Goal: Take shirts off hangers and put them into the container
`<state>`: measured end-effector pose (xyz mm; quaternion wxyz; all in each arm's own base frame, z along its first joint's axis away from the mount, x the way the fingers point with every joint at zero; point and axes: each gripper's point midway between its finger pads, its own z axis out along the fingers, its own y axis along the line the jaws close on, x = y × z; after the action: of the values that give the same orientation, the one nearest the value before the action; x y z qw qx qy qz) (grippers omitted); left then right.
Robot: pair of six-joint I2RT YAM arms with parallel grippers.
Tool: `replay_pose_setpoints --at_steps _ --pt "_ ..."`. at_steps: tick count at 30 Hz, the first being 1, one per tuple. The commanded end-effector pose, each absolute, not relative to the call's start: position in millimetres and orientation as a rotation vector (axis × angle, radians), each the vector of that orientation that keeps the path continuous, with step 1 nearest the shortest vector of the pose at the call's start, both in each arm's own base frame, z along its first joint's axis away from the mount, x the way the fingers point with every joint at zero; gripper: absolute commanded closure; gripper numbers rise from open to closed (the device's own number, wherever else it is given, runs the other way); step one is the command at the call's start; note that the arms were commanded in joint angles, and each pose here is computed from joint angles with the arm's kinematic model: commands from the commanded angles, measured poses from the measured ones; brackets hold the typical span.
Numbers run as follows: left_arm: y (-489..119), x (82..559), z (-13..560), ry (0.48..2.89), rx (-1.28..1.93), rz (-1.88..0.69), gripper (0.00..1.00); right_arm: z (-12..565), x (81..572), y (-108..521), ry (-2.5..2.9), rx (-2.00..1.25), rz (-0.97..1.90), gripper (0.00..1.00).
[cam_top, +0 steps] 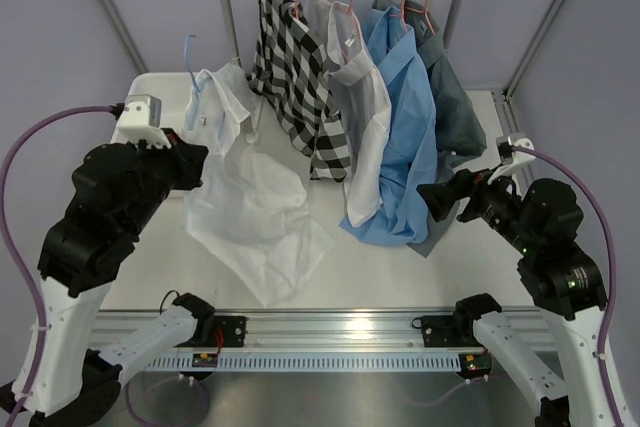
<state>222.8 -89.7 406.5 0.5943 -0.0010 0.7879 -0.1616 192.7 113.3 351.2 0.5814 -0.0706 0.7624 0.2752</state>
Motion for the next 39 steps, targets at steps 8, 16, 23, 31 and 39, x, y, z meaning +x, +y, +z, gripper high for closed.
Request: replay_pose_setpoints --at_steps 8,16,23,31,39 --pt "-110.1 146.0 539.8 1.439 0.265 -0.679 1.0 384.0 208.7 124.9 1.751 -0.21 0.671 0.0" --pt "-134.9 99.6 533.9 1.389 0.49 -0.857 1.0 391.6 222.7 128.0 1.753 -0.226 0.655 0.01" --pt "-146.0 123.8 500.4 1.501 0.485 -0.849 1.0 405.3 231.7 137.1 1.714 -0.277 0.679 0.01" --pt "-204.4 174.9 404.7 1.671 0.598 -1.008 1.0 381.8 261.0 166.4 1.769 -0.341 0.703 0.01" --pt "-214.7 191.0 351.8 1.738 0.552 -1.042 1.0 353.0 273.4 247.7 1.813 -0.408 0.749 0.0"
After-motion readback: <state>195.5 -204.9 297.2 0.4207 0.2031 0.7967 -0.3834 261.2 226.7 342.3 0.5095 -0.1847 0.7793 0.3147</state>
